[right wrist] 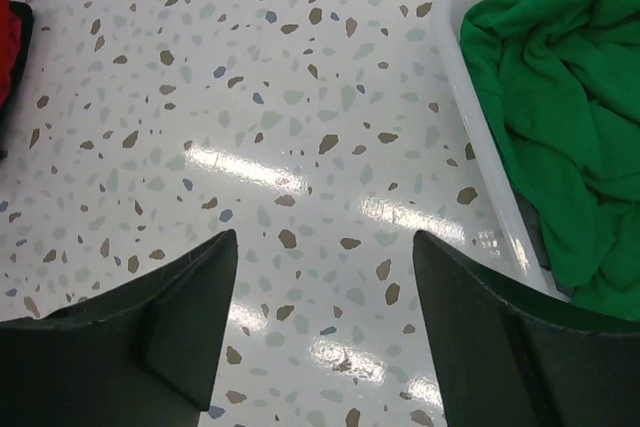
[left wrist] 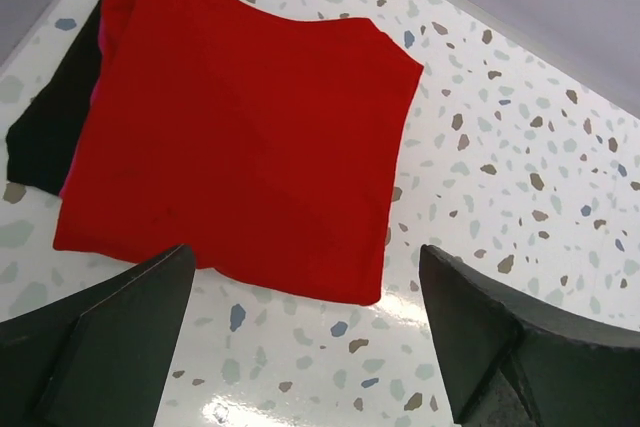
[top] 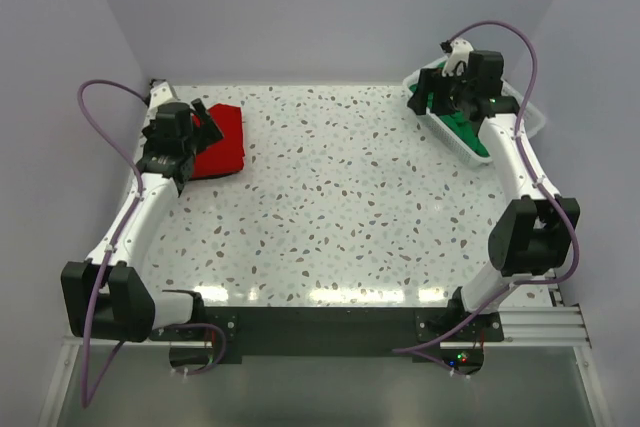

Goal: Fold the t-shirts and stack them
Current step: Grab the tshirt from the pile

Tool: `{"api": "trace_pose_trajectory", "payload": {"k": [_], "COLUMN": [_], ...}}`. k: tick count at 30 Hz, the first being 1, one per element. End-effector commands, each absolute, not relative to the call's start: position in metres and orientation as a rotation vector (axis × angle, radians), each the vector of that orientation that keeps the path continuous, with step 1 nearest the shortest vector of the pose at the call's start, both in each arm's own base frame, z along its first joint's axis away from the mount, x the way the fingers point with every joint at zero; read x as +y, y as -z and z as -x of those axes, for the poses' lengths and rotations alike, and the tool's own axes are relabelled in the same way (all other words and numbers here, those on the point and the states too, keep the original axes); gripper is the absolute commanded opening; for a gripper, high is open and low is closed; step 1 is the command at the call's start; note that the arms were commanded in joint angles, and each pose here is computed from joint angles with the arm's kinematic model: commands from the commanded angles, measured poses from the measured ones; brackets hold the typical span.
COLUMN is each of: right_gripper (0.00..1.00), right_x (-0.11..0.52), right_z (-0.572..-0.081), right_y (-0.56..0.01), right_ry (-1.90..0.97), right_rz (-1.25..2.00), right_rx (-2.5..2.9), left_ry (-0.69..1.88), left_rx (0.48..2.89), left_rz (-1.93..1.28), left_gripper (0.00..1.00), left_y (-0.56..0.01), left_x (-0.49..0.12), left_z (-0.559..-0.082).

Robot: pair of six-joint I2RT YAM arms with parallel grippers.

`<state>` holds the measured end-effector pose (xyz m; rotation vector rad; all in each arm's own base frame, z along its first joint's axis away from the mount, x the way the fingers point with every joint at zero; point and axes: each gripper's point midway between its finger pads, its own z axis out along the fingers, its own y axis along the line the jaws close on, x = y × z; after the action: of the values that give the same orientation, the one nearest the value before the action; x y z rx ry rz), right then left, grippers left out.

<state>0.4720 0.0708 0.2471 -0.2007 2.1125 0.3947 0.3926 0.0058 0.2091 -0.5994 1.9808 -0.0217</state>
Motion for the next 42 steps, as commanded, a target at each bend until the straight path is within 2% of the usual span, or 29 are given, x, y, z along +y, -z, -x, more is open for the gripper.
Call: {"api": "trace_pose_trajectory", "payload": {"k": [1,10,12,13,21,33,36,39,40,42], "right_gripper": [0.77,0.84,0.83,0.82,0.77,0.70,0.63,0.43,0.29,0.16], "right_x": [0.062,0.017,0.012,-0.002,-0.048,-0.047,-0.047,-0.047,-0.049,-0.051], "right_z": [-0.484,-0.527,-0.535,-0.542,-0.573,-0.587,-0.588,-0.587,-0.587,-0.586], "right_y": [-0.282,-0.269,-0.275,-0.253,-0.209,-0.122,-0.111,-0.106,-0.108,-0.114], "right_ry": [-0.359,-0.163,-0.150,-0.109,-0.012,-0.020,-0.019,-0.015,-0.006,0.011], "right_rz": [0.063,-0.208,-0.261,-0.328,-0.495,-0.481,-0.484,-0.480,-0.481,-0.482], "right_rx": [2.045,2.128,2.130,2.173,2.208,2.359,2.377,2.391,2.387,2.376], "left_ry": [-0.088,-0.120,-0.124,-0.119,-0.103,-0.129,-0.134,-0.127,-0.125,-0.119], "left_rx": [1.898,1.878,1.899,1.907,1.914,1.931,1.943,1.947,1.948,1.949], "left_rz": [0.633,0.500,0.475,0.465,0.437,0.481,0.481,0.484,0.485,0.485], "left_gripper": [0.99,1.00,1.00,0.99,0.99,1.00,1.00,1.00,0.99,1.00], "left_y": [-0.232,-0.239,-0.237,-0.236,-0.234,-0.227,-0.225,-0.225,-0.225,-0.224], "left_x": [0.029,0.028,0.026,0.025,0.020,0.024,0.024,0.023,0.022,0.021], "left_z": [-0.385,-0.403,-0.408,-0.413,-0.428,-0.438,-0.441,-0.444,-0.445,-0.446]}}
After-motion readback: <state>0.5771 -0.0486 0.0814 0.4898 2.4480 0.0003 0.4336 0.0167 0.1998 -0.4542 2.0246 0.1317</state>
